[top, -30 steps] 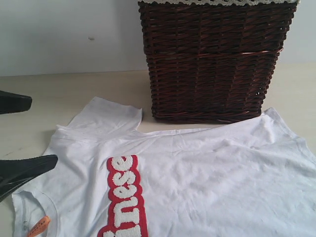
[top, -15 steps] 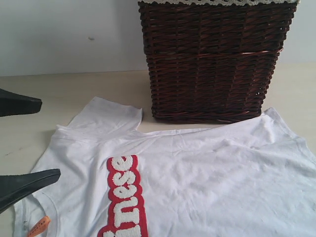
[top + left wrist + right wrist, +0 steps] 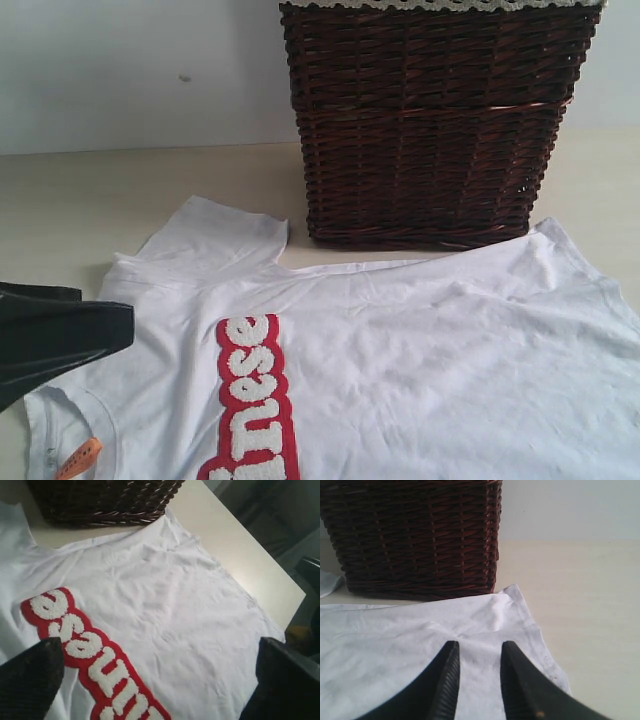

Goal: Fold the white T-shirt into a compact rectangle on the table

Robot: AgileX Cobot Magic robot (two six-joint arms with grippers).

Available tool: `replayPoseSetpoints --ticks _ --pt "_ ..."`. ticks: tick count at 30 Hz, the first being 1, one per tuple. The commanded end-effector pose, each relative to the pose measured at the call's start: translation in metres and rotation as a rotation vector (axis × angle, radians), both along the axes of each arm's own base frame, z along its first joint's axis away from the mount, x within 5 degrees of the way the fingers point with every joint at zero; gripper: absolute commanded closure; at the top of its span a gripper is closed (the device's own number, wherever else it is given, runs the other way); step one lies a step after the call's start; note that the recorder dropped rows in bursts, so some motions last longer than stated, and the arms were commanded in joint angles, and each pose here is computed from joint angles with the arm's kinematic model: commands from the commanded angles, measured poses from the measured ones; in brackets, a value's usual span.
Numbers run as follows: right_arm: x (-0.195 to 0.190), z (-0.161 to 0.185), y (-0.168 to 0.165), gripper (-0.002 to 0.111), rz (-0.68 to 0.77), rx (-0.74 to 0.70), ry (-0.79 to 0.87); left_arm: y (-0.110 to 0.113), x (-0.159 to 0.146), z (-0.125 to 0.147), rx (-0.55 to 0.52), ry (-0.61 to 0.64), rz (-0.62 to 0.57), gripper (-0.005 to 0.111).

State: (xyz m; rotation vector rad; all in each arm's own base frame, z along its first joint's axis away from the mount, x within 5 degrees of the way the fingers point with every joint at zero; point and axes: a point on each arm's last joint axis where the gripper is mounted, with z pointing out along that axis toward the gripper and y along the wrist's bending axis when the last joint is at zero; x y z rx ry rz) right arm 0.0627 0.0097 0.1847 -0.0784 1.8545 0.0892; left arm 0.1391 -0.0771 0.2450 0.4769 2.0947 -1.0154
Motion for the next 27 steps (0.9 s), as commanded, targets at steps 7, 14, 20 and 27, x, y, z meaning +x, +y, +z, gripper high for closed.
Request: replayPoseSetpoints --ticks 7,14,20,27 --pt "0.000 0.000 0.000 0.079 -0.005 -0.001 -0.014 0.004 0.007 -0.003 0.362 -0.503 -0.176 0.003" --pt "0.000 0.000 0.000 0.079 -0.005 -0.001 -0.014 0.061 0.042 -0.011 0.386 -0.153 0.709 0.003" --pt "0.000 0.000 0.000 0.079 -0.005 -0.001 -0.014 0.060 0.042 -0.011 0.440 -0.190 0.664 0.003" --pt "0.000 0.000 0.000 0.079 -0.005 -0.001 -0.014 0.002 0.020 -0.013 0.176 -0.133 -0.012 0.003"
